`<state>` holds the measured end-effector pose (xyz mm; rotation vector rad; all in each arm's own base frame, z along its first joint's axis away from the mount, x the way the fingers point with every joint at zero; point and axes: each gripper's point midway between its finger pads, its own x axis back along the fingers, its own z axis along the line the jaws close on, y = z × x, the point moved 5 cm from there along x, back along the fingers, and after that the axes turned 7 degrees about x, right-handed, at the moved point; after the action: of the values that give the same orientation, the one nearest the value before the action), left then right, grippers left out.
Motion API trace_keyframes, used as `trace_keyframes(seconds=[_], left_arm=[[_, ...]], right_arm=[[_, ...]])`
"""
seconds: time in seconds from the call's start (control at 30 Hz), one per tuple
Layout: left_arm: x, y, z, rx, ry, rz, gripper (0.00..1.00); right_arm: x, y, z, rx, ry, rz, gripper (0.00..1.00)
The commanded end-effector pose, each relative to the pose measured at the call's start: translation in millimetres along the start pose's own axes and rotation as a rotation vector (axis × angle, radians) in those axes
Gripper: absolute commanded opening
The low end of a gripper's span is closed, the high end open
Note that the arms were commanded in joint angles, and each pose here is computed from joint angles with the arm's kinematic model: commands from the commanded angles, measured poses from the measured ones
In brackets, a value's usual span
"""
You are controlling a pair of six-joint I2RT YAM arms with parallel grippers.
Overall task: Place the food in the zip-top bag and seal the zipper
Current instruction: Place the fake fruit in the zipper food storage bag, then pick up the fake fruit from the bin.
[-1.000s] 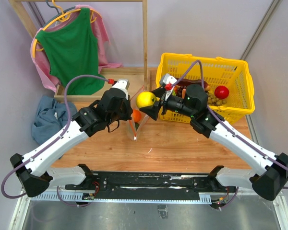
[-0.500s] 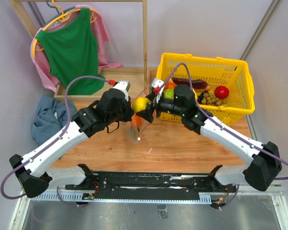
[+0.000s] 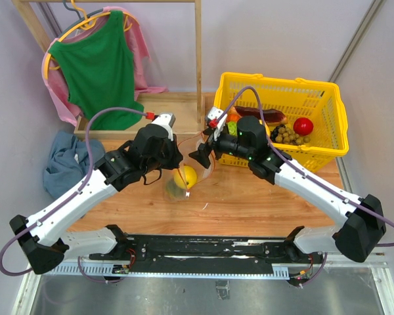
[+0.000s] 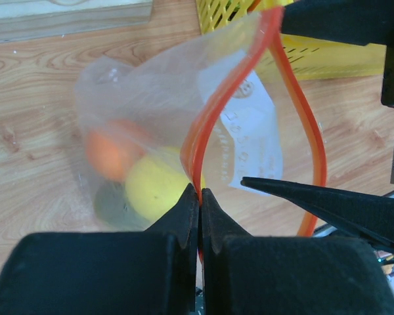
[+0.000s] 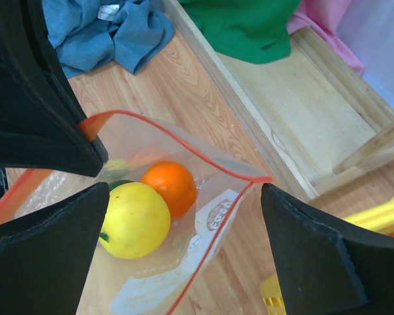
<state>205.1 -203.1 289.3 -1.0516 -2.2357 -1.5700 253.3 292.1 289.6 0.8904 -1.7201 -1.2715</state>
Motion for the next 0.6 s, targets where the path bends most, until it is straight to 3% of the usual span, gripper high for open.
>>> trace_keyframes(seconds=[0.0,0.3,0.57], left_arm=[[-0.4,7.1,3.5,0.037,0.038,-0.046,0.00],[1.2,12.4,13.4,0.039,0.109,-0.091,0.00],[-0.5,11.8,15.2,0.026,0.121,-0.090,0.00]], right_arm=[[17.2,25.7,-5.5,0.020,-0.068,-0.013,0.99],[56.1,48.9,-45.1,-0.017,-0.335,0.173,0.96],[86.2,25.4,-89.9,-0.144,-0.525,0.397,0.94]])
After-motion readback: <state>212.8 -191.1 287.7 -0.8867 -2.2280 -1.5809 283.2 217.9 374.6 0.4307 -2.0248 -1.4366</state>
